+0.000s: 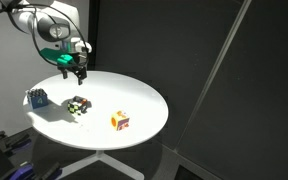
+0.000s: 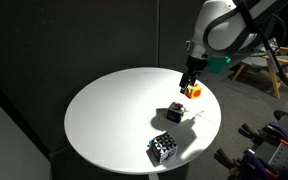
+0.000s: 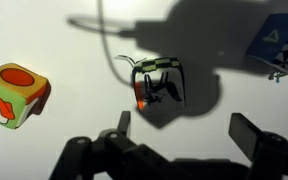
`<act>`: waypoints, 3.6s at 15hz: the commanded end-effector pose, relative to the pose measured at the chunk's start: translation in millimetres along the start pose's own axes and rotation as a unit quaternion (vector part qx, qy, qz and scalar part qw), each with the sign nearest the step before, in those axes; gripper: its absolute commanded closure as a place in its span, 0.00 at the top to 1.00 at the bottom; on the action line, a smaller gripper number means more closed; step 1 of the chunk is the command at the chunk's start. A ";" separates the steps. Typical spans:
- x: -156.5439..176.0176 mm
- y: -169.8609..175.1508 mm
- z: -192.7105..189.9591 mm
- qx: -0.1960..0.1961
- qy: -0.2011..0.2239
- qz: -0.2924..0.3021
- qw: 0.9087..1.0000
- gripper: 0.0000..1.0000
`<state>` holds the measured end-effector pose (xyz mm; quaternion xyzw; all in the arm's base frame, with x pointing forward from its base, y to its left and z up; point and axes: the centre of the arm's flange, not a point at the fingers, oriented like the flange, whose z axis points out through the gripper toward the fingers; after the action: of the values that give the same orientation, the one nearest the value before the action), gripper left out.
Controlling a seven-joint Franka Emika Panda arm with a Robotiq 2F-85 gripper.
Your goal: Move the middle pillow toy block to the left
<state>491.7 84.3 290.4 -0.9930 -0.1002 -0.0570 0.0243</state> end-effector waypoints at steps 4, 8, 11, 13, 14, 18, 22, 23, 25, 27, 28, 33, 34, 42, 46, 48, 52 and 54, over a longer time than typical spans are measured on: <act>-0.8 -0.5 5.4 0.000 -0.004 -0.001 1.000 1.00; -0.8 -0.6 5.4 0.000 -0.004 -0.001 1.000 1.00; 5.3 -0.6 12.2 0.001 -0.007 -0.006 1.000 1.00; 9.9 -1.0 20.6 -0.001 -0.007 -0.007 1.000 1.00; 12.1 -1.2 25.0 -0.001 -0.005 -0.009 1.000 1.00; 26.1 -1.7 41.3 -0.002 -0.005 -0.007 1.000 1.00; 39.8 -2.2 58.9 -0.002 -0.012 -0.008 1.000 1.00; 42.5 -2.0 63.1 -0.003 -0.015 -0.009 1.000 1.00; 46.2 -1.1 71.7 -0.007 -0.019 -0.014 1.000 1.00; 47.5 -0.2 81.1 -0.012 -0.024 -0.020 0.999 1.00; 47.6 0.3 85.6 -0.014 -0.026 -0.023 0.999 1.00; 44.9 -1.3 109.1 -0.019 -0.042 -0.034 0.998 1.00; 43.7 -2.8 113.0 -0.018 -0.043 -0.034 0.998 1.00; 42.1 -8.0 132.3 -0.024 -0.027 -0.017 0.999 1.00; 42.9 -4.9 138.3 -0.035 -0.020 -0.013 0.999 1.00; 42.8 -2.8 141.9 -0.041 -0.022 -0.010 0.999 1.00; 40.6 -0.6 150.9 -0.045 -0.033 -0.007 0.998 1.00; 38.8 -0.5 155.4 -0.044 -0.041 -0.004 0.998 1.00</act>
<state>540.3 99.8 146.6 -0.9935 -0.1098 -0.0239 -0.0158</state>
